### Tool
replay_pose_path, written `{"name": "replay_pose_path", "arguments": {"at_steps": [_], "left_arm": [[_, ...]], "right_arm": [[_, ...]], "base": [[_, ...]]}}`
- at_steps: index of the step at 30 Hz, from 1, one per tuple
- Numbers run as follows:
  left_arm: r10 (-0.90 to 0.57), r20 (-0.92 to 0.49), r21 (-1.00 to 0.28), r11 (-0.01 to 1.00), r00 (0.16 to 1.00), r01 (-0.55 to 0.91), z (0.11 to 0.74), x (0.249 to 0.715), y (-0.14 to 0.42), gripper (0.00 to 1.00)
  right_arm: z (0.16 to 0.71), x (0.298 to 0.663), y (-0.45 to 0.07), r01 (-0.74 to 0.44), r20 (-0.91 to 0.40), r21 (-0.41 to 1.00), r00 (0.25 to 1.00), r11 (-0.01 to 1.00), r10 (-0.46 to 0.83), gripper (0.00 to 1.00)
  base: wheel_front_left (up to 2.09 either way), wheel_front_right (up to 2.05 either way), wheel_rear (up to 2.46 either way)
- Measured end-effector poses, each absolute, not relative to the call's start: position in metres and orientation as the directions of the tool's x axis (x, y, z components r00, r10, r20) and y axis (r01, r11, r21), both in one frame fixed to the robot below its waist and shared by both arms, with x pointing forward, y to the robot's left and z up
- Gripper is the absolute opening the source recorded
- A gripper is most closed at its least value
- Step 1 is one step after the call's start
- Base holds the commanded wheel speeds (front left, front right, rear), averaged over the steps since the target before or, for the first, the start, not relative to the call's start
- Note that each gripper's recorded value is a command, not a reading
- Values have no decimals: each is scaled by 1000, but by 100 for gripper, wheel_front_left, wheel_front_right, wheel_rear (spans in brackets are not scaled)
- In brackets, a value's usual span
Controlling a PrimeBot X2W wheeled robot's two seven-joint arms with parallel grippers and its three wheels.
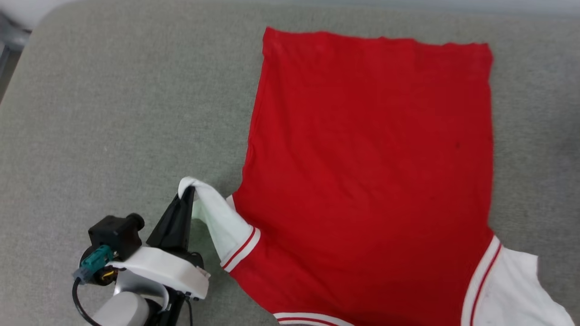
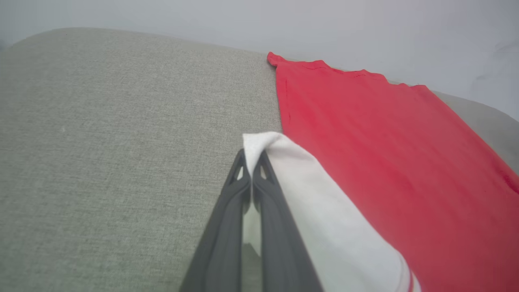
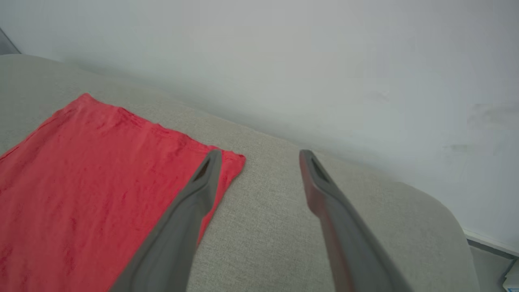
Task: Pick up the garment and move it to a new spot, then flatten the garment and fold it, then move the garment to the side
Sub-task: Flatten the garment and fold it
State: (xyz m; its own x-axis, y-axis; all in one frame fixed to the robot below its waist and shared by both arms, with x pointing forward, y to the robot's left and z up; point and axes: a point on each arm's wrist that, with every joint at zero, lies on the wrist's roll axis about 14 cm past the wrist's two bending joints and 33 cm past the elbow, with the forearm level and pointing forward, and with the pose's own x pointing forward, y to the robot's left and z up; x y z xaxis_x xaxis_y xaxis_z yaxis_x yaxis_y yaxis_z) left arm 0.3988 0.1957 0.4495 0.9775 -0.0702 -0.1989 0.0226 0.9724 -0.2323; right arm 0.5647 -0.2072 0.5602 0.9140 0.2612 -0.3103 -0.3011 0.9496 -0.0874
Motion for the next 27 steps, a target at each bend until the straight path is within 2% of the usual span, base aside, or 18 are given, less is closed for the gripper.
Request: {"name": "replay_pose_path", "arguments": {"at_steps": [3, 7, 10, 17, 19, 24, 25, 26, 27], "left_arm": [[-69, -205, -240, 971, 976, 19, 443, 406, 194, 0], [-54, -222, -240, 971, 974, -1, 431, 415, 197, 0], [-41, -244, -233, 972, 969, -18, 420, 417, 202, 0], [-15, -279, -231, 972, 960, -51, 400, 423, 208, 0], [9, -299, -221, 972, 954, -78, 391, 421, 215, 0], [16, -292, -230, 969, 956, -87, 389, 421, 216, 0], [18, -292, -231, 969, 956, -89, 389, 421, 217, 0], [21, -290, -229, 969, 957, -91, 389, 421, 218, 0], [22, -287, -229, 969, 958, -91, 390, 420, 219, 0]], "right_arm": [[539, 590, -194, -333, -443, -89, 857, 939, 262, 100], [492, 608, -173, -378, -641, -34, 718, 925, 270, 100], [463, 618, -166, -385, -733, -13, 632, 923, 253, 100], [397, 636, -155, -380, -828, -4, 520, 925, 210, 100], [360, 631, -143, -408, -861, 8, 462, 913, 214, 100], [346, 623, -145, -397, -865, 31, 448, 917, 224, 100], [347, 623, -147, -398, -860, 24, 460, 917, 222, 46], [348, 623, -148, -396, -856, 21, 468, 918, 222, 0], [349, 624, -148, -395, -850, 22, 477, 918, 225, 0]], "base": [[0, 0, 0], [0, 0, 0], [0, 0, 0], [0, 0, 0], [0, 0, 0], [0, 0, 0], [0, 0, 0], [0, 0, 0], [0, 0, 0]]}}
